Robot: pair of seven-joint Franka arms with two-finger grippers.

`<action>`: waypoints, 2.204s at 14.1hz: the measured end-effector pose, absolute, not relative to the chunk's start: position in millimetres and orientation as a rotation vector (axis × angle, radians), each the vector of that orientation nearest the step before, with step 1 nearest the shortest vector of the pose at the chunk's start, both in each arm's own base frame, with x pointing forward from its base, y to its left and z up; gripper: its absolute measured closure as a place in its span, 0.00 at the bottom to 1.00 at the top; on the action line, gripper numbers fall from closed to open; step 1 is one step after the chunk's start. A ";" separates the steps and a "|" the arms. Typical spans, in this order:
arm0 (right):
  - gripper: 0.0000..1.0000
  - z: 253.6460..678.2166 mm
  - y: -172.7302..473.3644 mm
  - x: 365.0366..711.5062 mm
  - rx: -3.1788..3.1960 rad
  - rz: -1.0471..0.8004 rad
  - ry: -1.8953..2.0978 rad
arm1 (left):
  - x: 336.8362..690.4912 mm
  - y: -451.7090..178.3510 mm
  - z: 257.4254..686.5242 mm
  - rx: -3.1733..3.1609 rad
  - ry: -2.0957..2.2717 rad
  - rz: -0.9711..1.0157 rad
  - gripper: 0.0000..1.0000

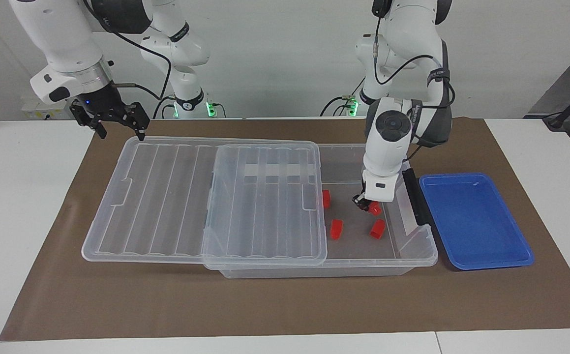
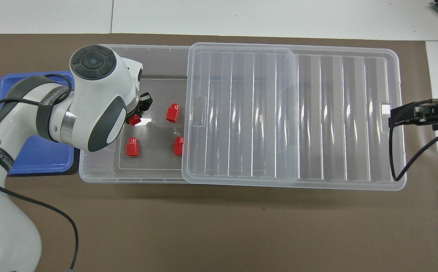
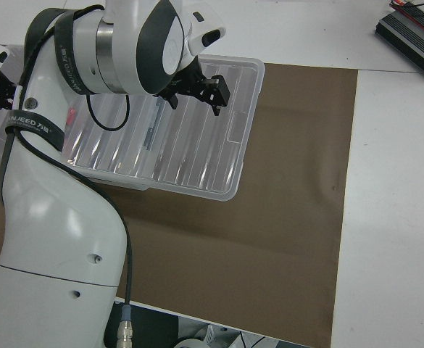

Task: Place red block in blue tray from box
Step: 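Lift the red block out of the box with the left gripper, then lower the red block into the blue tray and open the left gripper, then slide the lid closed with the right gripper while the left gripper withdraws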

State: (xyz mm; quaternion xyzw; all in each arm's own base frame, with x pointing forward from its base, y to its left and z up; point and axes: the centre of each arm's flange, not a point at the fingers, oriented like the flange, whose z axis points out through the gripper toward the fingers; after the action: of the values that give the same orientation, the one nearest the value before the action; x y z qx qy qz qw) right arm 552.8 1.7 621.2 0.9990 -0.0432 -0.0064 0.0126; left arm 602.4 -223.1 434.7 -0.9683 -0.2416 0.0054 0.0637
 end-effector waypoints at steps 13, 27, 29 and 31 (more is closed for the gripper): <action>0.95 592.2 -29.4 569.8 3.108 0.148 -0.215 | 626.1 25.8 525.3 -3.054 -0.001 0.275 0.66; 0.99 485.4 -115.4 613.9 3.062 0.189 -0.259 | 591.4 116.0 381.1 -3.060 0.258 -0.025 0.66; 0.99 481.3 -115.0 615.8 3.062 0.188 -0.257 | 587.5 111.8 368.1 -3.067 0.192 -0.038 0.66; 0.99 480.3 -111.2 616.9 3.063 0.187 -0.247 | 584.8 107.0 355.8 -3.073 0.139 -0.041 0.66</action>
State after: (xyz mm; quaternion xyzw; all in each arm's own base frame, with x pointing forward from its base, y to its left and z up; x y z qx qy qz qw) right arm 616.9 -111.2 480.3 0.9944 -0.0803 0.0608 0.0314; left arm 584.8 107.0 355.8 -0.9984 0.0452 -0.0133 0.0324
